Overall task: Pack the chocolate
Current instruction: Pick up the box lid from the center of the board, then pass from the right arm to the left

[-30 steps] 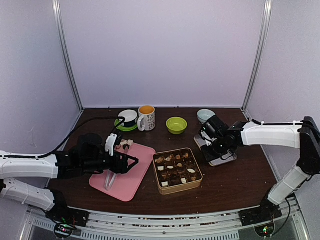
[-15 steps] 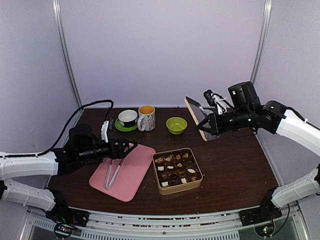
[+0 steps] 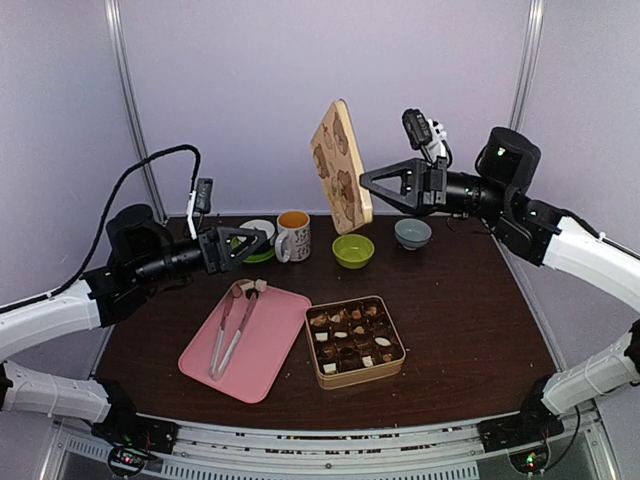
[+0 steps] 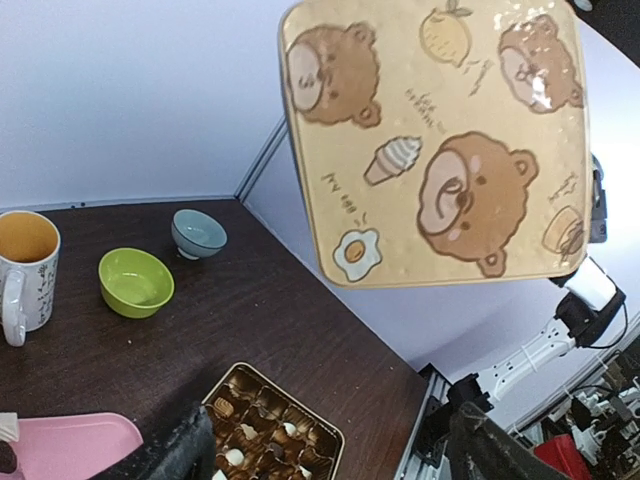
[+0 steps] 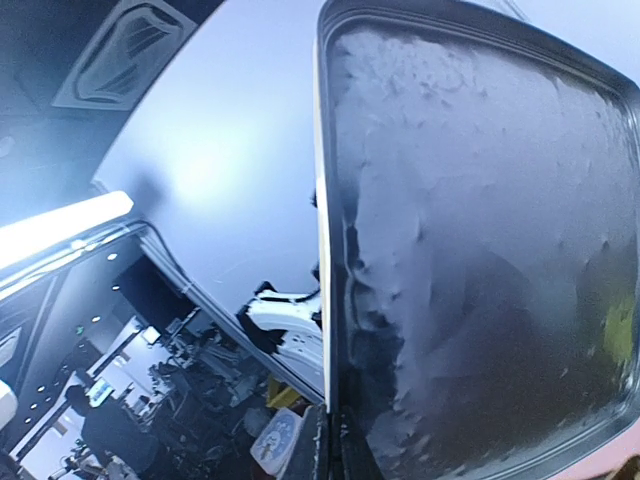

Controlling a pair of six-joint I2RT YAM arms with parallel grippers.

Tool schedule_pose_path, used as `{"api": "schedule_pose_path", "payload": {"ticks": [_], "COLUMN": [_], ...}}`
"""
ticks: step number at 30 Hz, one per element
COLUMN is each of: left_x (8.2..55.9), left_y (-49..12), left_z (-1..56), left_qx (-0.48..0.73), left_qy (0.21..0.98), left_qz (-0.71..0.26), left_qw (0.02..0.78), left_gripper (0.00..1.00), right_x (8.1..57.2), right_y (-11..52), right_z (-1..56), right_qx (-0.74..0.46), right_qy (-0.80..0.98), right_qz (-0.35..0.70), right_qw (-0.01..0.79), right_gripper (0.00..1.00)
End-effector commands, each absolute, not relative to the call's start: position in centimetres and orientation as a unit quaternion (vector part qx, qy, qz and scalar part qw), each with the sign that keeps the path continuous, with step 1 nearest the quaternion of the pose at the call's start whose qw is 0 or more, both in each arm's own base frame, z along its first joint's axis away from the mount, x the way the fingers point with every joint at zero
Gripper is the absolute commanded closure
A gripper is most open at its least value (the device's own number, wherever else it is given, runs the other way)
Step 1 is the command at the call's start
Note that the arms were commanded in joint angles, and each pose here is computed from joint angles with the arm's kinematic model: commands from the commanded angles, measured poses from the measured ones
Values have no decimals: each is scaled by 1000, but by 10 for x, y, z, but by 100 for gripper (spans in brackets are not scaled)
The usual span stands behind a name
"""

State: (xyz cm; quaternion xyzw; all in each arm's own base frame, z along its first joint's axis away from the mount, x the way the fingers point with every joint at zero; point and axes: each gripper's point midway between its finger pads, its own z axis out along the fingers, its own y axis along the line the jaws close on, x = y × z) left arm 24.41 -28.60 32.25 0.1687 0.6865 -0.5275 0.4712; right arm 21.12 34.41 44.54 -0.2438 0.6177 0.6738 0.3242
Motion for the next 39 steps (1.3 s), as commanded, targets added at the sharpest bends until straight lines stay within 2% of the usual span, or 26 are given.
{"api": "schedule_pose_path", "payload": {"ticks": [1,7,27,35,37,39], "left_x": [238,230,233,222,222,222], "left_y": [-287,-296,-313,-312,-313,-313], "left_z": [367,403,434,444,443,442], "left_qx": [187,208,231,243,243,243], "left_qy": [636,587,534,505,506,506], "left_qz": [-568,-614,-663,-685,-687,-687], "left_qw": [488,485,471,466,463,462], "left_gripper": [18,22,25,33,38,47], "right_x": [176,165,145,151,153,153], "right_y": [329,325,353,363,364,365], "right_z": [527,557,545,534,533,533], "right_qx": [-262,-252,-247,-240,-238,-238], "right_qy": [469,411,403,410,409,406], "right_qz": [787,839,862,863,865,867], "right_qw": [303,253,183,169,166,163], "right_gripper": [100,100,100,100,100,100]}}
